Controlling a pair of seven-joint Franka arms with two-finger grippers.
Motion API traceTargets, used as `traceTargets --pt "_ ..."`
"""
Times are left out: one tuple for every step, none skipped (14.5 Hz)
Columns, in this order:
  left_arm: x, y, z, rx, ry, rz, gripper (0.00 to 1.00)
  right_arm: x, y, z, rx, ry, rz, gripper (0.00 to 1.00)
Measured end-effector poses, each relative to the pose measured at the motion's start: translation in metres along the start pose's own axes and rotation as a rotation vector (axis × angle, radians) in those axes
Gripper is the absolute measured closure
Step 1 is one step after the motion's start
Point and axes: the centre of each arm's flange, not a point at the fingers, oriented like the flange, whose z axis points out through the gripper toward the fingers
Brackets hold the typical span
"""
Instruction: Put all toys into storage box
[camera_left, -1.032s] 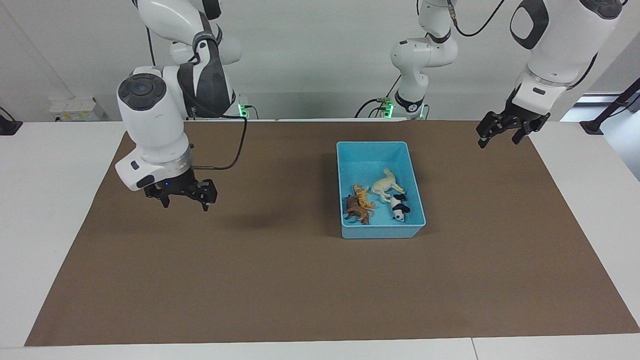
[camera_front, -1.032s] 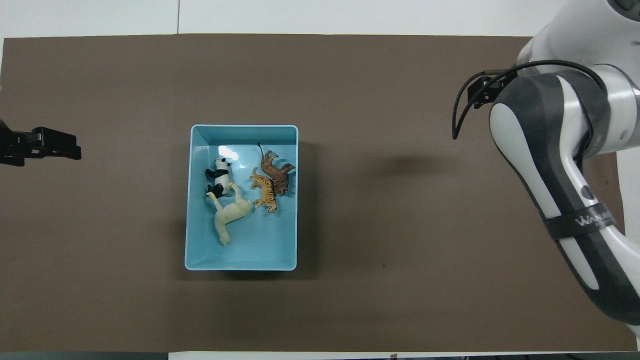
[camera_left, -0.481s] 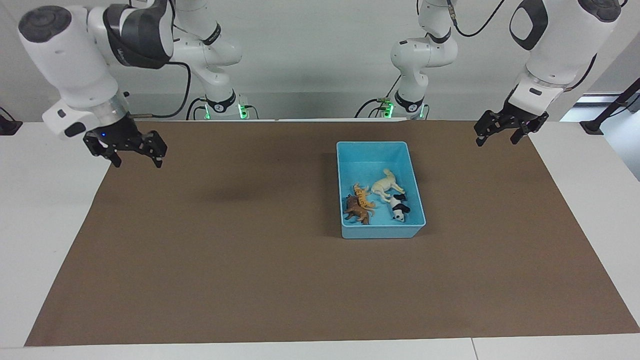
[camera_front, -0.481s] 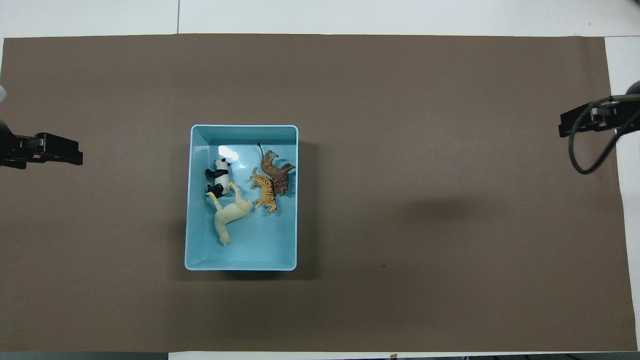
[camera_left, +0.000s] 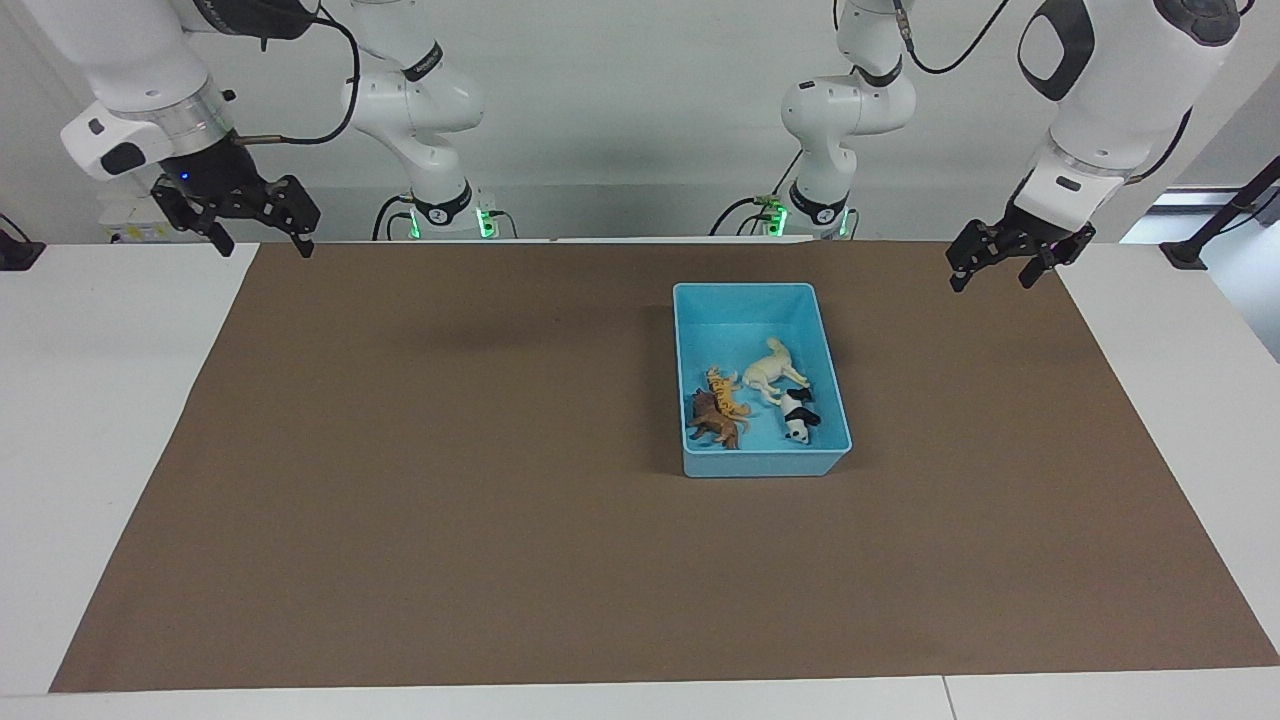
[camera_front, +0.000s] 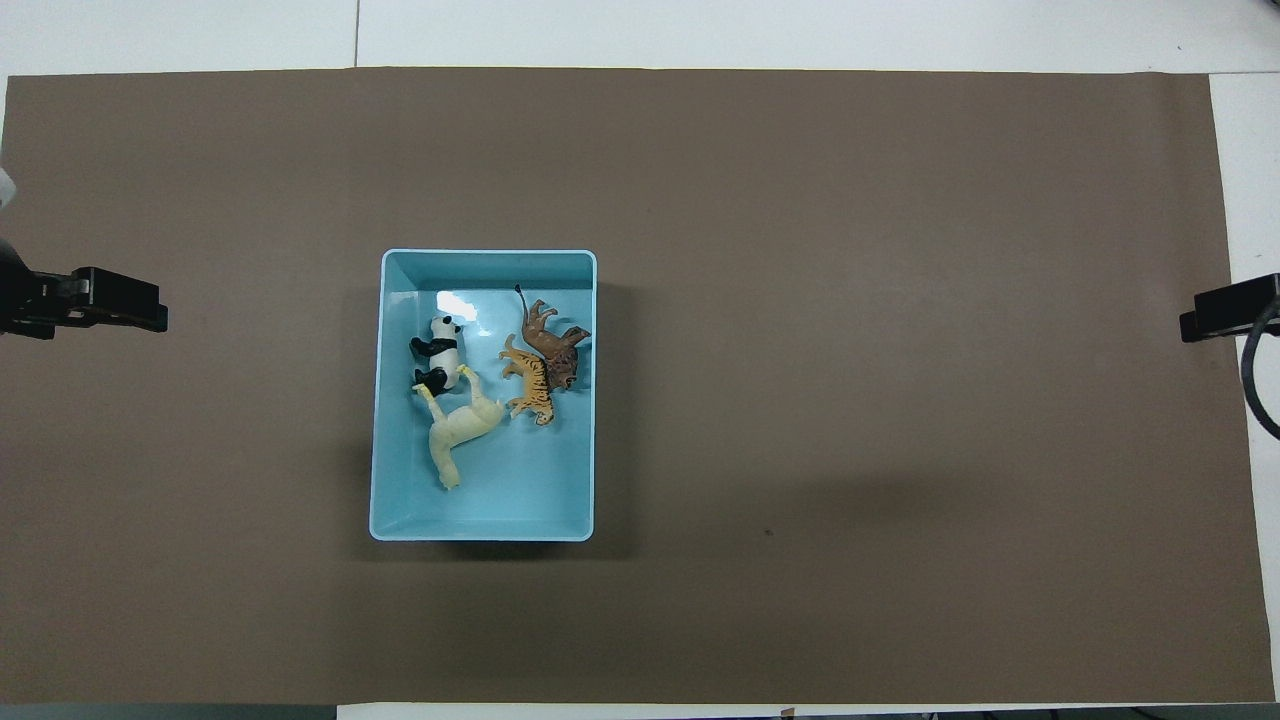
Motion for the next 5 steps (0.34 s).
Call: traceTargets --pt "0.0000 0.0023 0.0000 0.000 0.000 0.004 0.00 0.0021 0.0019 -0.0001 -0.001 0.012 0.004 0.00" --pt "-0.0001 0.0051 0.0000 0.000 0.000 0.009 0.00 0.0032 0.0037 -0.0003 -0.001 0.020 0.007 0.00" --pt "-0.0001 0.0068 0.0000 0.000 0.000 0.012 0.00 0.0035 0.0049 -0.0007 -0.001 0.024 0.009 0.00" --pt "-0.0001 0.0069 0.0000 0.000 0.000 0.013 0.00 0.0036 0.0051 -0.0008 -0.001 0.025 0.010 0.00" --pt "-0.0001 0.0061 0.0000 0.000 0.000 0.011 0.00 0.0036 0.0045 -0.0008 0.000 0.025 0.009 0.00"
